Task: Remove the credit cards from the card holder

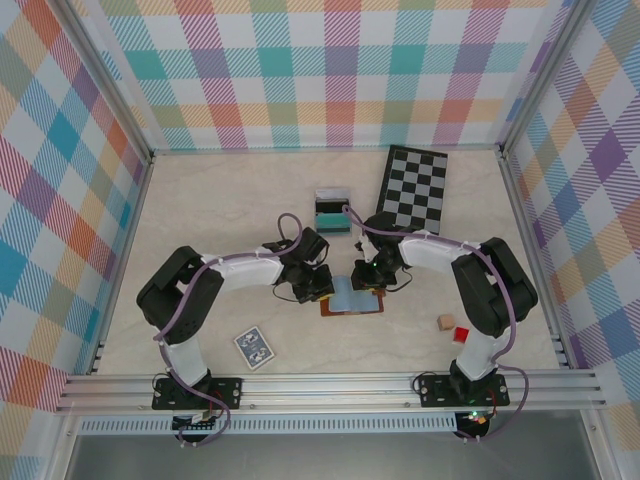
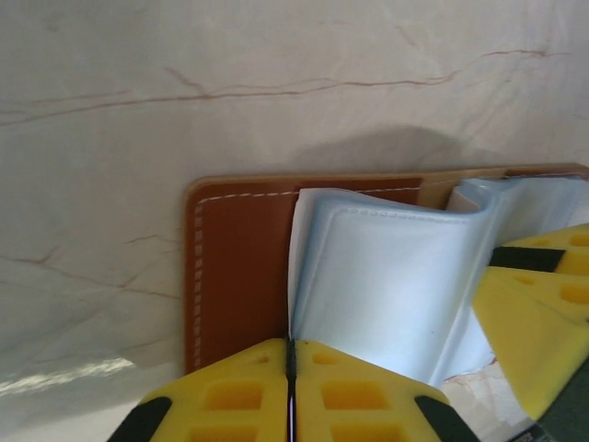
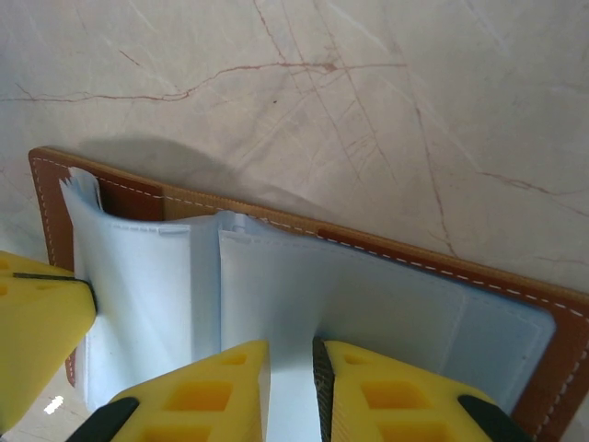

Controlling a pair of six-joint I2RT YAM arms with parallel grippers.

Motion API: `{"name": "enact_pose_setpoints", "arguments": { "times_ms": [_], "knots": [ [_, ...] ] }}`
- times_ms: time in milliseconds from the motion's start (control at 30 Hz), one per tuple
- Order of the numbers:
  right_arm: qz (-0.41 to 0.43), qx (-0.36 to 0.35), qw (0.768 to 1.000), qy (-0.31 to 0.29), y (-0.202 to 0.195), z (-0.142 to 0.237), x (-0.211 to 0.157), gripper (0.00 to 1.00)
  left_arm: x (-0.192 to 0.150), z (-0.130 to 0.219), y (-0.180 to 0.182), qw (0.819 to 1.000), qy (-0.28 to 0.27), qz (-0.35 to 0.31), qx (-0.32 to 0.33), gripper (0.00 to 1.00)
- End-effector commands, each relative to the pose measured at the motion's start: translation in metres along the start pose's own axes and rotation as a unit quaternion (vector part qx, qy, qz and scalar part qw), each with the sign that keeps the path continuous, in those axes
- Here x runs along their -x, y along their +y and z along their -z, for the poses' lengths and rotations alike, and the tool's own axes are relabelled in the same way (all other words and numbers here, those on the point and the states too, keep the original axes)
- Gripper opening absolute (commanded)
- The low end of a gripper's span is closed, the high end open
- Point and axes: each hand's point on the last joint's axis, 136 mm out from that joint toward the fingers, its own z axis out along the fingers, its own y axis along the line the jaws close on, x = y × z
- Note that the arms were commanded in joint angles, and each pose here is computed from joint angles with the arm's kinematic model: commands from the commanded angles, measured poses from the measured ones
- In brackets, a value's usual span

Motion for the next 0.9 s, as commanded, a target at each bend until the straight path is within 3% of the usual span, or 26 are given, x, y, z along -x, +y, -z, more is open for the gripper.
{"name": "enact_pose_setpoints", "arguments": {
  "times_ms": [0,233,400,567,733,867],
  "knots": [
    [-0.011,-0.004,1.0,0.023,-0.004,-0.011,-0.008,0.22,-0.006,-0.004,-0.032,0.998,0.012,-0.038,-0.048,0.06],
    [-0.008,0.006,1.0,0.019,0.001,-0.01,-0.005,0.22,-0.012,-0.008,-0.039,0.997,0.028,-0.055,-0.056,0.04],
    [0.002,0.007,1.0,-0.005,0.007,0.008,0.001,0.22,-0.007,0.007,-0.024,0.998,0.005,-0.059,0.0,0.08],
    [0.026,0.009,0.997,-0.07,0.025,0.053,0.018,0.3,0.004,0.047,-0.013,0.995,-0.047,-0.067,0.053,0.25],
    [0.049,-0.002,0.983,-0.176,0.04,0.122,0.036,0.48,0.02,0.103,0.002,0.986,-0.118,-0.063,0.096,0.43],
    [0.057,-0.042,0.958,-0.276,0.034,0.179,0.048,0.6,0.042,0.164,0.025,0.968,-0.209,-0.045,0.133,0.72]
  ]
}}
